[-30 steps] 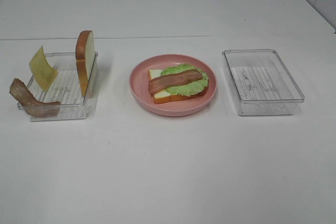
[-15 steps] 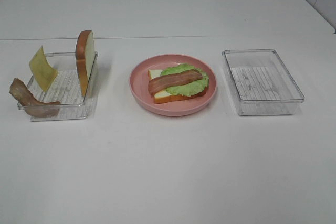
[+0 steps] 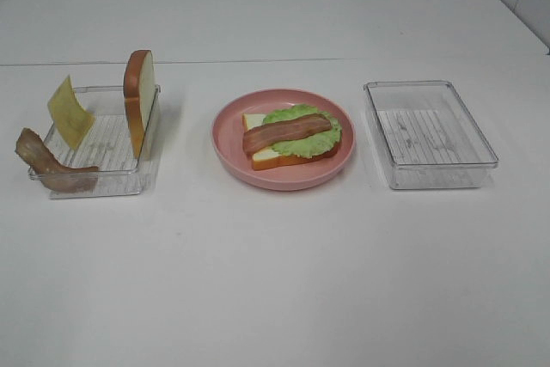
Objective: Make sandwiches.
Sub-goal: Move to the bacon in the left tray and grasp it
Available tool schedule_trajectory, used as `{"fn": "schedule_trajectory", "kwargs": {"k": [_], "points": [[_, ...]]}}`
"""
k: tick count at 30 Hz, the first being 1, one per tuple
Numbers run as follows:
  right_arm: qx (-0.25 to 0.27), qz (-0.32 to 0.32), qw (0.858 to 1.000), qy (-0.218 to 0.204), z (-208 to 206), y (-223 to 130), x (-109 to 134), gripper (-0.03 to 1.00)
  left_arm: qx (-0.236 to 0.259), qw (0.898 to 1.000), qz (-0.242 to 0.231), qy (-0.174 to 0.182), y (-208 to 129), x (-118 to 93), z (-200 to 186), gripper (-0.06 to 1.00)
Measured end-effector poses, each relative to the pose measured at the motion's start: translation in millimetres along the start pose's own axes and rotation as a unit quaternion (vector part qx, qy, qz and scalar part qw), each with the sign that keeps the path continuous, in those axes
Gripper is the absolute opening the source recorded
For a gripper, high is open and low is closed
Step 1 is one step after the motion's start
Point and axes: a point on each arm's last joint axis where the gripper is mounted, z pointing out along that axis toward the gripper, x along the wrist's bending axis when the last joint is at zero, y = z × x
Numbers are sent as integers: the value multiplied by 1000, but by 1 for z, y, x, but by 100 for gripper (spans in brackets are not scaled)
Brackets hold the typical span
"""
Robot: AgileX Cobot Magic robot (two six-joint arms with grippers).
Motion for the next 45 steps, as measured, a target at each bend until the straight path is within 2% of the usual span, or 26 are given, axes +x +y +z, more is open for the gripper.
{"fn": "schedule_trajectory", "kwargs": {"k": [7,19,25,26,27,28,30,32,33,35,37,38,41,42,44,45], "points": [[0,0,1000,0,0,0,0,98,24,1000,-3,-2,5,0,6,99],[0,0,1000,0,0,0,0,98,18,1000,-9,-5,60,-3,20,99],[0,0,1000,0,0,0,0,98,75,997,-13,-2,85,-2,47,99],[0,0,1000,0,0,0,0,98,101,995,-14,-1,94,-2,61,99],[0,0,1000,0,0,0,0,98,101,995,-14,-1,94,-2,61,99],[0,0,1000,0,0,0,0,98,130,991,-16,1,101,-2,76,99],[0,0,1000,0,0,0,0,98,142,990,-16,1,104,-1,83,99],[0,0,1000,0,0,0,0,98,180,983,-18,3,114,-1,107,99],[0,0,1000,0,0,0,0,98,180,983,-18,3,114,-1,107,99],[0,0,1000,0,0,0,0,98,232,973,-20,6,124,1,143,99],[0,0,1000,0,0,0,0,98,242,970,-21,7,126,1,151,99],[0,0,1000,0,0,0,0,98,264,964,-22,8,128,2,168,99],[0,0,1000,0,0,0,0,98,275,961,-22,9,128,2,177,99],[0,0,1000,0,0,0,0,98,293,956,-23,10,129,3,193,99],[0,0,1000,0,0,0,0,98,299,954,-23,11,130,3,202,99],[0,0,1000,0,0,0,0,98,309,951,-24,12,131,4,218,99]]}}
